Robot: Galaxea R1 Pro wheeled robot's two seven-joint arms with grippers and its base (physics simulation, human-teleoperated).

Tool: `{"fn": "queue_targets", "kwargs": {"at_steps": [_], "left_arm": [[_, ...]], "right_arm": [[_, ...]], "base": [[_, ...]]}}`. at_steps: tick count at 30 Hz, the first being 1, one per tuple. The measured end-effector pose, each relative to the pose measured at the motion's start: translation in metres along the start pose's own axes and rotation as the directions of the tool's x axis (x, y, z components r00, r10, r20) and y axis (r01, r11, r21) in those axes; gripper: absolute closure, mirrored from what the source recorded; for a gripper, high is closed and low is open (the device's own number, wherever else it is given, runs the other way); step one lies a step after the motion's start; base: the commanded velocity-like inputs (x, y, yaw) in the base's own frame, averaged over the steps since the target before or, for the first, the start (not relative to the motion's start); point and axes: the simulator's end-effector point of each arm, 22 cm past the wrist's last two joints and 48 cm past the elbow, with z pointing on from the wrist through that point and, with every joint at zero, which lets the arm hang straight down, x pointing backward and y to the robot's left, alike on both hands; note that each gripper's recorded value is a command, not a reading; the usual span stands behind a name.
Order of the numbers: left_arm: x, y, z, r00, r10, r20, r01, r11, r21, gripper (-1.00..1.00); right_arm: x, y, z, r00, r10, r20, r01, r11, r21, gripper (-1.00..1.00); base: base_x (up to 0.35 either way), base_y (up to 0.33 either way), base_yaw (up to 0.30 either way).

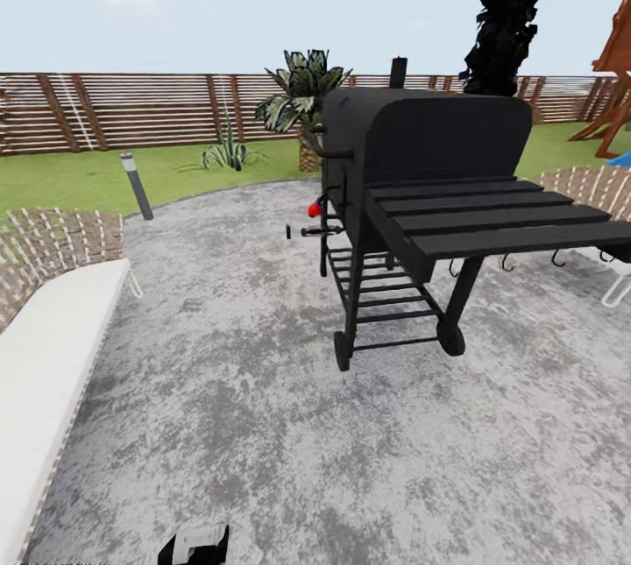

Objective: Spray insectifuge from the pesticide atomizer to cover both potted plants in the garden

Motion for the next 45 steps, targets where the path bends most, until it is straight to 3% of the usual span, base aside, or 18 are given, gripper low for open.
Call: {"fn": "queue_targets", "kwargs": {"at_steps": [9,32,45], "left_arm": [[0.002,0.0,0.0,1.0,0.001,-0.004,-0.001,1.0,-0.001,-1.0],[-0.009,0.0,0.0,1.0,0.0,0.019,0.0,1.0,0.001,-1.0],[-0.018,-0.001,-0.001,0.999,0.0,0.039,0.0,1.0,0.003,-1.0]], "right_arm": [[0.002,0.0,0.0,1.0,0.003,-0.004,-0.003,1.0,0.0,-1.0],[-0.008,0.0,-0.001,1.0,0.006,0.02,-0.006,1.0,0.0,-1.0],[-0.016,0.0,-0.002,0.999,0.006,0.039,-0.006,1.0,0.0,-1.0]], "base": [[0.219,0.251,0.225],[0.251,0.245,0.008],[0.321,0.033,0.0]]}}
